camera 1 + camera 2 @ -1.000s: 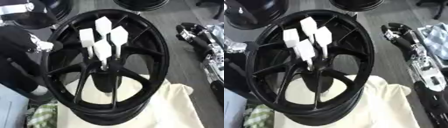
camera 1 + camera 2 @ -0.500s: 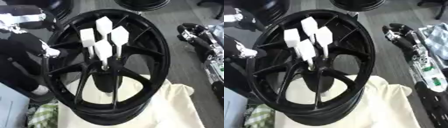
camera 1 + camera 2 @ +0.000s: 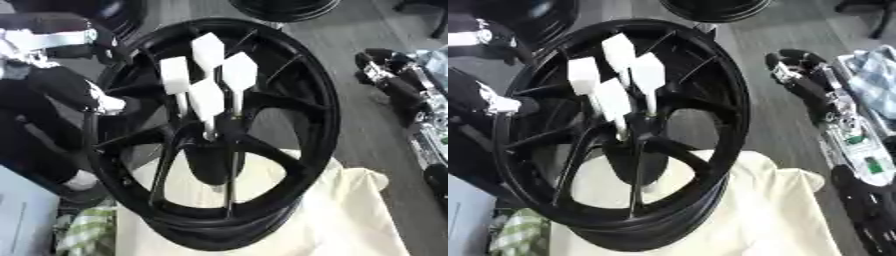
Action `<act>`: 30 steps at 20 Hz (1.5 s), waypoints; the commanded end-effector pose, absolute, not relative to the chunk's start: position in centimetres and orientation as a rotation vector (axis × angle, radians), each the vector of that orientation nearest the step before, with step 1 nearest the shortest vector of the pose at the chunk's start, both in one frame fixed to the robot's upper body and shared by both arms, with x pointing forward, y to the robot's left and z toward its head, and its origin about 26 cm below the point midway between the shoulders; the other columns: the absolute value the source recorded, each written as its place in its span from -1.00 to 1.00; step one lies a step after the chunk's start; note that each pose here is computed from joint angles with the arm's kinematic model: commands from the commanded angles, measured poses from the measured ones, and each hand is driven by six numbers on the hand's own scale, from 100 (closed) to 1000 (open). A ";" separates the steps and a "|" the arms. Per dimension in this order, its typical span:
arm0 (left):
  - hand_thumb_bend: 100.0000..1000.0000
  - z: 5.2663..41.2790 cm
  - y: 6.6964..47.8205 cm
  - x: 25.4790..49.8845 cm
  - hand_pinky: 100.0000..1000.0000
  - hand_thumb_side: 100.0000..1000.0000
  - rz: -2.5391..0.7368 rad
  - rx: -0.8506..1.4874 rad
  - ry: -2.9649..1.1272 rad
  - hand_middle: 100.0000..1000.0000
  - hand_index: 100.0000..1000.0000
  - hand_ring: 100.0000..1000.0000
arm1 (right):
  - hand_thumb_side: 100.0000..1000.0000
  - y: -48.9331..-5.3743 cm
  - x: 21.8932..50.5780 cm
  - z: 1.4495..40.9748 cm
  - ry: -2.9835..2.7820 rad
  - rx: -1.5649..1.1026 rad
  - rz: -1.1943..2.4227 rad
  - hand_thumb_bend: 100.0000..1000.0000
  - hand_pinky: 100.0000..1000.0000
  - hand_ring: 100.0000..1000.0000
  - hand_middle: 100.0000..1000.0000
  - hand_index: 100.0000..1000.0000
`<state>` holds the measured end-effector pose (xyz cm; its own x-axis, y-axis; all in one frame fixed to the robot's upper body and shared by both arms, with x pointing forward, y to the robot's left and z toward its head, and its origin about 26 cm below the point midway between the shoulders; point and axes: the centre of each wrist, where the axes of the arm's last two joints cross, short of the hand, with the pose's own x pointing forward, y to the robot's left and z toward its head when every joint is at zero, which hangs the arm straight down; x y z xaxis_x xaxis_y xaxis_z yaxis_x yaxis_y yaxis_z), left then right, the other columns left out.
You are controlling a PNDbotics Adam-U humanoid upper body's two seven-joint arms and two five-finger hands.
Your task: Pull the pin out of the wheel hub.
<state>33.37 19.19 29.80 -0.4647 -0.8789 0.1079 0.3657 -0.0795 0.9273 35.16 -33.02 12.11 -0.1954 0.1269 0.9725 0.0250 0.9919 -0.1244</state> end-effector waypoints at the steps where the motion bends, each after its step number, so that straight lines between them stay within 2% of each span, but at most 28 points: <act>1: -0.21 30.8 19.0 33.2 0.65 -0.21 -1.692 0.662 -1.258 0.49 0.64 0.54 | -0.45 -33.4 35.2 12.8 -1.787 -0.128 0.110 -0.33 0.49 0.23 0.22 0.45; 15: -0.16 31.4 16.6 34.1 0.68 -0.38 -1.792 0.645 -1.265 0.53 0.63 0.58 | -0.45 -33.4 35.2 12.6 -1.780 -0.123 0.110 -0.33 0.50 0.23 0.22 0.45; 30: -0.21 31.2 15.9 34.3 0.70 -0.30 -1.771 0.689 -1.292 0.56 0.69 0.59 | -0.44 -33.4 35.2 12.4 -1.776 -0.121 0.115 -0.34 0.50 0.23 0.22 0.45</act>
